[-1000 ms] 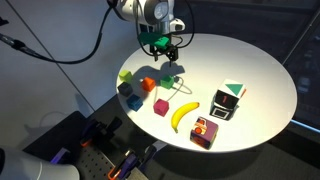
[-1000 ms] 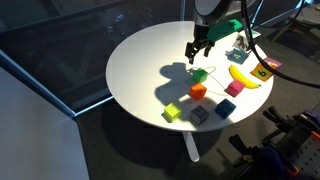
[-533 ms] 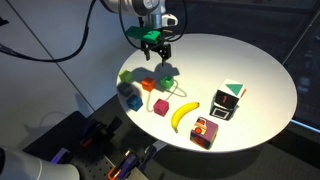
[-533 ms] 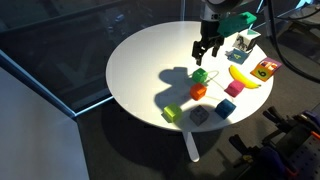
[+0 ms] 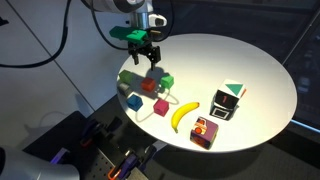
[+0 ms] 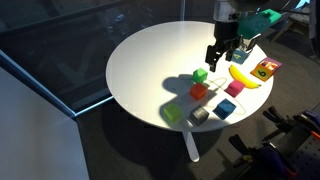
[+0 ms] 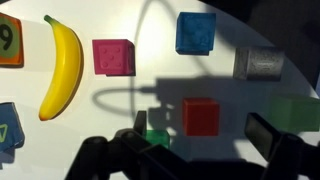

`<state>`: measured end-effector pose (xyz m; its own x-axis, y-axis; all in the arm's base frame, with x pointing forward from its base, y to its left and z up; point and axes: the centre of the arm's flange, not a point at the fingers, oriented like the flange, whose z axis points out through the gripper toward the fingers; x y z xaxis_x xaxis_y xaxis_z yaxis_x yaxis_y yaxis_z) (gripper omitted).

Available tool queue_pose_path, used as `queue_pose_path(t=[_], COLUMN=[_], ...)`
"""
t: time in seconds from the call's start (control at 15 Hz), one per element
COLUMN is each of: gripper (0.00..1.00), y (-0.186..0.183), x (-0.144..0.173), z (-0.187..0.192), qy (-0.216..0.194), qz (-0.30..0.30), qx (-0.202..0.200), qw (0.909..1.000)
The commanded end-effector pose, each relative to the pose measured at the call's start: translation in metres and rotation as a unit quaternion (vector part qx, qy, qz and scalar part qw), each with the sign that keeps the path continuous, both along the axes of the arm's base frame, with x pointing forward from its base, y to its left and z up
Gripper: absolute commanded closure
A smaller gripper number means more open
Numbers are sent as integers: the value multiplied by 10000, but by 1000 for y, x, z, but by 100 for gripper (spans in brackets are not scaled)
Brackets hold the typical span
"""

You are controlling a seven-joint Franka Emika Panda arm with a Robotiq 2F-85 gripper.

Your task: Place the dark green block on the table

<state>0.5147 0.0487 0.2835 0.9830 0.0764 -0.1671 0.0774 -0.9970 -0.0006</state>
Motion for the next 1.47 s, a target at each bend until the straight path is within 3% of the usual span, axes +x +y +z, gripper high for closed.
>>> queue_pose_path(t=[0.0, 0.67, 1.07, 1.4], gripper=[0, 0, 0, 0], y=[1, -9, -13, -14], x=[-42, -89, -86, -80], z=[26, 77, 104, 117], qy=[-32, -446, -593, -355], qz=[-5, -412, -762, -959], qx=[-141, -124, -72, -12], qw=[9999, 9981, 9953, 9948])
